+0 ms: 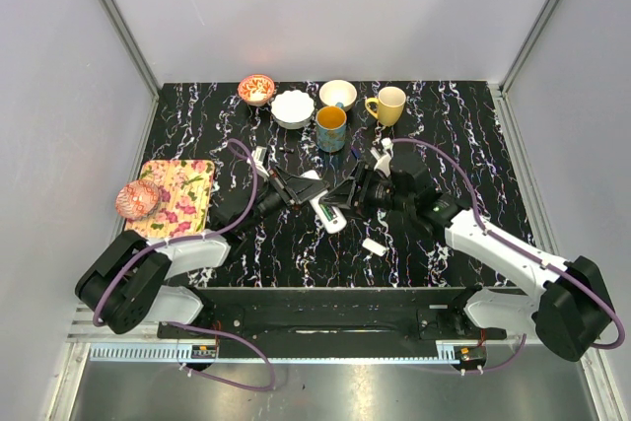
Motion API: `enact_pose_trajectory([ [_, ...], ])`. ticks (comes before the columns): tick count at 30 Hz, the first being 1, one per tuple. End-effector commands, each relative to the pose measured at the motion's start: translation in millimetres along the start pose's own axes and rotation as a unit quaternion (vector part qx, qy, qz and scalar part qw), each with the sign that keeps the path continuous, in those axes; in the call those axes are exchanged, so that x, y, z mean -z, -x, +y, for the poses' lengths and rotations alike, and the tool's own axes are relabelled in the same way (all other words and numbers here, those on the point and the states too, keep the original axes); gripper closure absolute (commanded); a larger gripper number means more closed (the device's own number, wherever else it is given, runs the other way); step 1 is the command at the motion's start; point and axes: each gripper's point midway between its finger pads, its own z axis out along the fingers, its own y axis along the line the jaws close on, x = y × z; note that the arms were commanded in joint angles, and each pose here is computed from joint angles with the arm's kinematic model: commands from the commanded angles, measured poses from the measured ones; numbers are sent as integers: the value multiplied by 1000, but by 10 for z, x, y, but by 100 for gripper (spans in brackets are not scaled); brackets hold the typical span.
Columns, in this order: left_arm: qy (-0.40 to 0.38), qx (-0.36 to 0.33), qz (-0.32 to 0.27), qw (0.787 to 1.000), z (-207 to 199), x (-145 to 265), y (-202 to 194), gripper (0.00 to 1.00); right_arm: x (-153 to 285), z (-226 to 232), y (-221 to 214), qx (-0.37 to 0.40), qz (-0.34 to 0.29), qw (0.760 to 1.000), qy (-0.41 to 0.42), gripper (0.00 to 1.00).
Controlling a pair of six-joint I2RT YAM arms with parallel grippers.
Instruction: Load the batteries into the remote control
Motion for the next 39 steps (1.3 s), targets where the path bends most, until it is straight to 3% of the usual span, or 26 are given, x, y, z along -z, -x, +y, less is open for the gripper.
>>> enact_pose_trajectory([
  [1,-95,-32,-10,995,-647,-44,96,100,11,-108,-37,-5,6,1000,-7,43],
  [23,-118,-42,-25,992,-876,-63,198,100,72,-222,-136,-14,6,1000,6,52],
  [27,-113,-43,-20,992,-840,-74,188,100,74,-169,-130,-6,8,1000,13,45],
  [28,-112,-43,-21,993,-828,-75,189,100,71,-158,-123,-6,8,1000,13,36],
  [32,-95,-39,-18,995,-686,-68,162,100,92,42,-6,10,-4,1000,25,23],
  [39,-76,-24,-10,997,-483,-44,108,100,136,300,124,58,-7,998,32,18],
])
